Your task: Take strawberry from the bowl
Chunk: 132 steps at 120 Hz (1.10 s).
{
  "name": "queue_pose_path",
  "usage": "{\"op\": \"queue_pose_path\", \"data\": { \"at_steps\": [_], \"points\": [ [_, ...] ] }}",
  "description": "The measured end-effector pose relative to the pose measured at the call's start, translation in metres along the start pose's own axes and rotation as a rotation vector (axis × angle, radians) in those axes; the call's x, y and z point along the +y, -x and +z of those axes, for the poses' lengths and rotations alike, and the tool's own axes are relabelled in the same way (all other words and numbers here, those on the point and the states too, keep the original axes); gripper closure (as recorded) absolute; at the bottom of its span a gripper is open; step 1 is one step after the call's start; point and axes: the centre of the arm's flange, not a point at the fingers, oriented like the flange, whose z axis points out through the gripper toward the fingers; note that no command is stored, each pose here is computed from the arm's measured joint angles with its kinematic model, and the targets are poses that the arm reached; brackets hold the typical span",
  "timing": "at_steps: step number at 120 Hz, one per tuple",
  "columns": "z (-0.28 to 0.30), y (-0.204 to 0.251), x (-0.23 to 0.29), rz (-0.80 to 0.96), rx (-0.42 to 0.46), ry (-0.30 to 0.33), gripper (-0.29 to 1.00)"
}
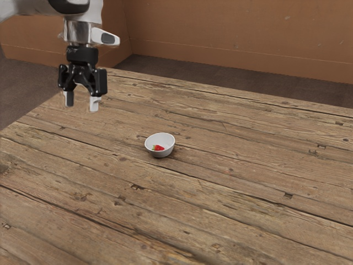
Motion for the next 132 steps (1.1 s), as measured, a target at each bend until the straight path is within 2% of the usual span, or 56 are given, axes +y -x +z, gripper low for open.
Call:
{"op": "queue_pose_path", "data": {
  "at_steps": [12, 28, 51, 74, 88, 118, 132],
  "points": [
    [-0.006, -0.027, -0.003, 0.012, 0.137, -0.007, 0.00],
    [0.001, -0.110, 0.062, 0.137, 0.212, -0.112, 0.00],
    [-0.011, -0.189, 0.053, 0.280, 0.310, -0.135, 0.00],
    [0.033, -0.245, 0.036, 0.447, 0.277, -0.106, 0.04],
    [0.044, -0.266, 0.039, 0.552, 0.331, -0.111, 0.10],
    [0.055, -0.307, 0.021, 0.713, 0.469, -0.173, 0.18],
    [0.072, -0.320, 0.004, 0.751, 0.451, -0.183, 0.19]
  ]
}}
